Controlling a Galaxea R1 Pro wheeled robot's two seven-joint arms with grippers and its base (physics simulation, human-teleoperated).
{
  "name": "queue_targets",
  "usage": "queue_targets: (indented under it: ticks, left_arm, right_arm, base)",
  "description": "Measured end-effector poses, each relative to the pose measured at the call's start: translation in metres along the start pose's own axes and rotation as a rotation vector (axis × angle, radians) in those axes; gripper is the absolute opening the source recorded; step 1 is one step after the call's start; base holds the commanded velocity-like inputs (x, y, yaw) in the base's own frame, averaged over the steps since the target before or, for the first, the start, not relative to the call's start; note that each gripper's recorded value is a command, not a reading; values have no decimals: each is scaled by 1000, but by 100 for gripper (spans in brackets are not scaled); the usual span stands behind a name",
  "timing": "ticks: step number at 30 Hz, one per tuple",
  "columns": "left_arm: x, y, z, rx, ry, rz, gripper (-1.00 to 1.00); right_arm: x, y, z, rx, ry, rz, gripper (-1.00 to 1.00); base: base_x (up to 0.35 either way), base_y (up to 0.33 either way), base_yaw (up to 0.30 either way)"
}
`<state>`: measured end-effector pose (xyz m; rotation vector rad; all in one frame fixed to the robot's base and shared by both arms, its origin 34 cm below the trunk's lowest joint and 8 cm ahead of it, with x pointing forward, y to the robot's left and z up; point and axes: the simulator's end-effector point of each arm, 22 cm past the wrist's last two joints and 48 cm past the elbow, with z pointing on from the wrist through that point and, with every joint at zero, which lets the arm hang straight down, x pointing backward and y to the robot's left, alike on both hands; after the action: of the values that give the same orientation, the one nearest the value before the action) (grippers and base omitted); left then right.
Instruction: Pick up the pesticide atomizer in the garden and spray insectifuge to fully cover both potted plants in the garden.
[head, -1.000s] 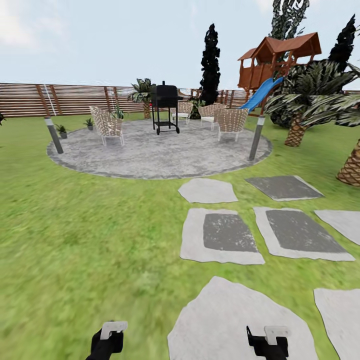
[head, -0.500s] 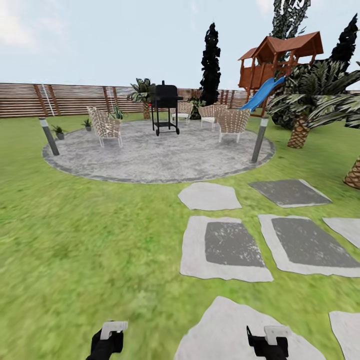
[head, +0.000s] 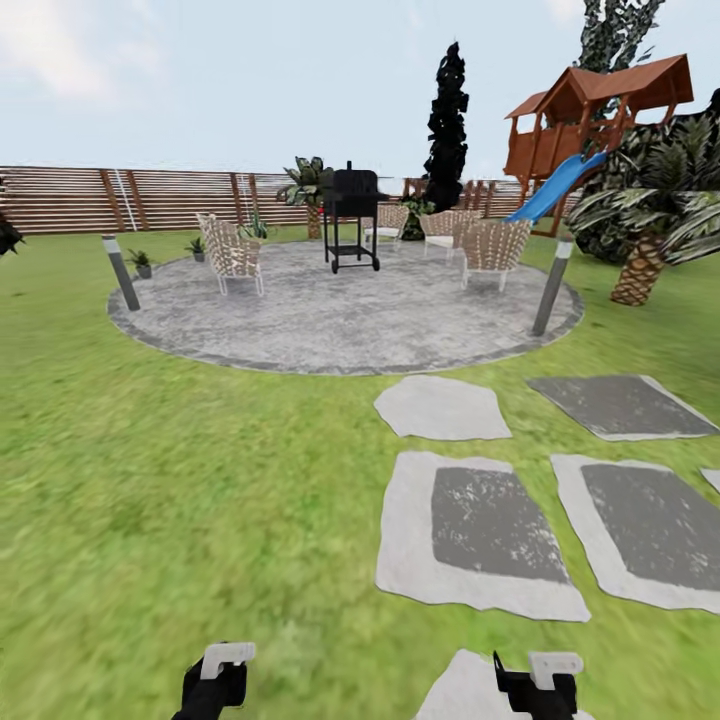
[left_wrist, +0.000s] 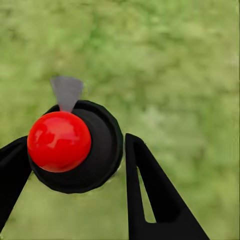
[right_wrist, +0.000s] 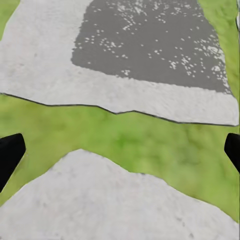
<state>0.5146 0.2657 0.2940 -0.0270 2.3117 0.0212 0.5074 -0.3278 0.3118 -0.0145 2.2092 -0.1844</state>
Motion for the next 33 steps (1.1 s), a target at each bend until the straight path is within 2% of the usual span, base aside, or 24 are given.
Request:
queue_targets:
  ticks: [11, 33]
  left_arm:
    - [0, 0, 0, 0, -1, 0, -100]
    - [0, 0, 0, 0, -1, 0, -100]
  right_arm:
    - [0, 0, 0, 0, 0, 0, 100]
    - [0, 0, 0, 0, 0, 0, 100]
  base:
    - [338, 0, 206]
    - [338, 0, 5]
